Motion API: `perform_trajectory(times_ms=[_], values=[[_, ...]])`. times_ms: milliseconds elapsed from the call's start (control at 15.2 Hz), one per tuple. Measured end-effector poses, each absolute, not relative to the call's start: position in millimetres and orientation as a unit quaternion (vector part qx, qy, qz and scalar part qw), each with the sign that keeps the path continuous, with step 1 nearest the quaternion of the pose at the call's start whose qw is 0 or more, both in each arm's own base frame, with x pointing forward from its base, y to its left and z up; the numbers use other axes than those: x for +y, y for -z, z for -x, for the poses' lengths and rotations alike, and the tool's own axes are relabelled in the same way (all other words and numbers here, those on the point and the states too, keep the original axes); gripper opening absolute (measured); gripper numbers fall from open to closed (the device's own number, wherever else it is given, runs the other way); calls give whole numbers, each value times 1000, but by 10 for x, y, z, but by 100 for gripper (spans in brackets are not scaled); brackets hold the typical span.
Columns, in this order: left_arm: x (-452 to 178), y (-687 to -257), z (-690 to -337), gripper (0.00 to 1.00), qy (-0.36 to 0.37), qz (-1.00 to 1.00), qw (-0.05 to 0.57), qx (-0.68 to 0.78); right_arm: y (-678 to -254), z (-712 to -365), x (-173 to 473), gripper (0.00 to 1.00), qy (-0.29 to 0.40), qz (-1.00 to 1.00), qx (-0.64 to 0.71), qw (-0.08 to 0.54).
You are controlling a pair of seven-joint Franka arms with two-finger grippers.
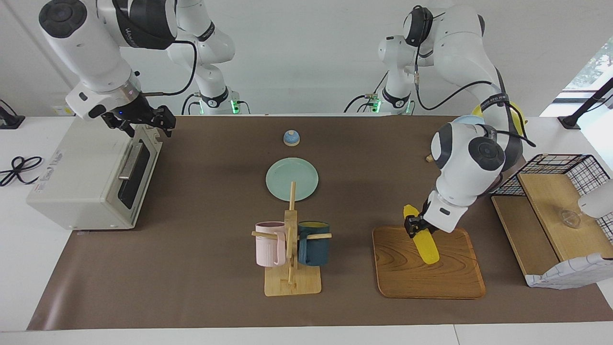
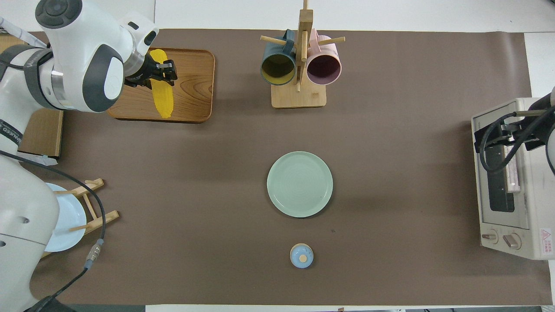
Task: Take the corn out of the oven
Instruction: 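Lift the corn and carry it to the wooden tray, left gripper, then lower the corn onto the wooden tray and open the left gripper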
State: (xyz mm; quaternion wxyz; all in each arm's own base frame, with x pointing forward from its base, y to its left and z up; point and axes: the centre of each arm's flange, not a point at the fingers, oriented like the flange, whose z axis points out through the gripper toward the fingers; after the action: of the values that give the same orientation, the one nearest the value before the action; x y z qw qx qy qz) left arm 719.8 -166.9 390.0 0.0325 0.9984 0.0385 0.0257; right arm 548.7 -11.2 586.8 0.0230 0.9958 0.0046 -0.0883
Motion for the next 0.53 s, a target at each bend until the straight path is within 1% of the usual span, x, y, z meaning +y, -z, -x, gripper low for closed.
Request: perform_trajectory(times_ms=[132, 263, 526], values=[[-1623, -3771, -7341, 54, -30, -998, 34, 44, -5865, -5463, -136, 100, 87, -996, 3, 22], [-1543, -3716, -7443, 54, -41, -997, 38, 51, -5894, -5503, -166, 100, 68, -997, 0, 22], [-1465, -3624, -7522, 54, -54, -996, 41, 57, -5902, -5519, -294, 100, 59, -998, -12, 16]])
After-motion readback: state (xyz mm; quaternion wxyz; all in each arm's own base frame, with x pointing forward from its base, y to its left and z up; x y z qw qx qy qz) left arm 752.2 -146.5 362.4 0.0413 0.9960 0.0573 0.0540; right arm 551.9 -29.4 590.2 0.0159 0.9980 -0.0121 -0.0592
